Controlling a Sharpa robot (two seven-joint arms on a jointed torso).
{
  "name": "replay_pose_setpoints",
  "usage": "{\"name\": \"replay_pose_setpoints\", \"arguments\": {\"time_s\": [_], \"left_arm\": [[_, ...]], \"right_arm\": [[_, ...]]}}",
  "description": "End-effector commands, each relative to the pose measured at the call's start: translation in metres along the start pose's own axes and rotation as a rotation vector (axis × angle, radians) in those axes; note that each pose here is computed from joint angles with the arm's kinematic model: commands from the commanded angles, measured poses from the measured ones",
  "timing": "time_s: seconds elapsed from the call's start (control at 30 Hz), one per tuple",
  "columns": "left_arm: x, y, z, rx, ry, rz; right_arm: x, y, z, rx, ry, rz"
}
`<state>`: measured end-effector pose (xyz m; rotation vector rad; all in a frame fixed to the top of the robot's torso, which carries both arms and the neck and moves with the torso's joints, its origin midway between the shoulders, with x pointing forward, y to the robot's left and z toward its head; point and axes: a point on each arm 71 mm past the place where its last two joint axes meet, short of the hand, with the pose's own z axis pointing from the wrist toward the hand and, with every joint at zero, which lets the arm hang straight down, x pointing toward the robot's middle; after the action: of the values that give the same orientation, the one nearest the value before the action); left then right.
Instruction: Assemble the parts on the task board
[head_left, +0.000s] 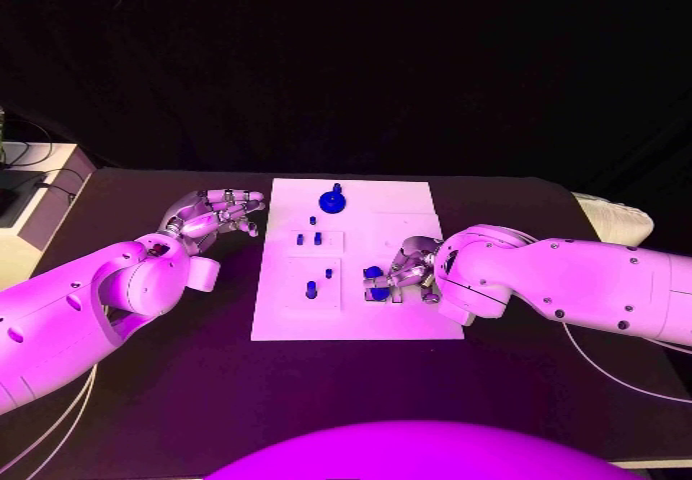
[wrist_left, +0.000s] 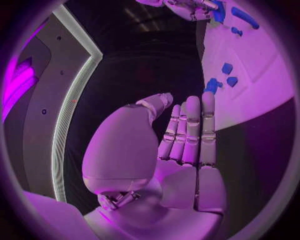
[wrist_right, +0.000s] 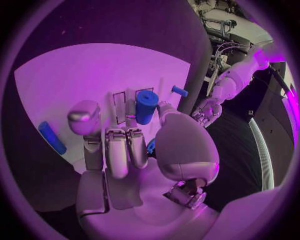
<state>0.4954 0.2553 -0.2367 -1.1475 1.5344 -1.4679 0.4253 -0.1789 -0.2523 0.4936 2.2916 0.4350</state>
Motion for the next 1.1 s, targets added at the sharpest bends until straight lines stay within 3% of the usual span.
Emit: {"name": "replay_pose_setpoints", "arguments": {"time_s": [0.03, 0.6, 1.1], "left_arm": [[0.0022, -0.0007, 0.0003, 0.005, 0.017, -0.010], [0.0013, -0.0004, 0.0004, 0.004, 0.012, -0.010], [0.0002, 0.0002, 0.0006, 0.003, 0.010, -0.010]], "right_arm": [[0.004, 0.002, 0.000, -0.015, 0.010, -0.022], [0.004, 0.001, -0.003, -0.061, -0.027, -0.010], [0.002, -0.008, -0.019, -0.108, -0.034, -0.013]]}}
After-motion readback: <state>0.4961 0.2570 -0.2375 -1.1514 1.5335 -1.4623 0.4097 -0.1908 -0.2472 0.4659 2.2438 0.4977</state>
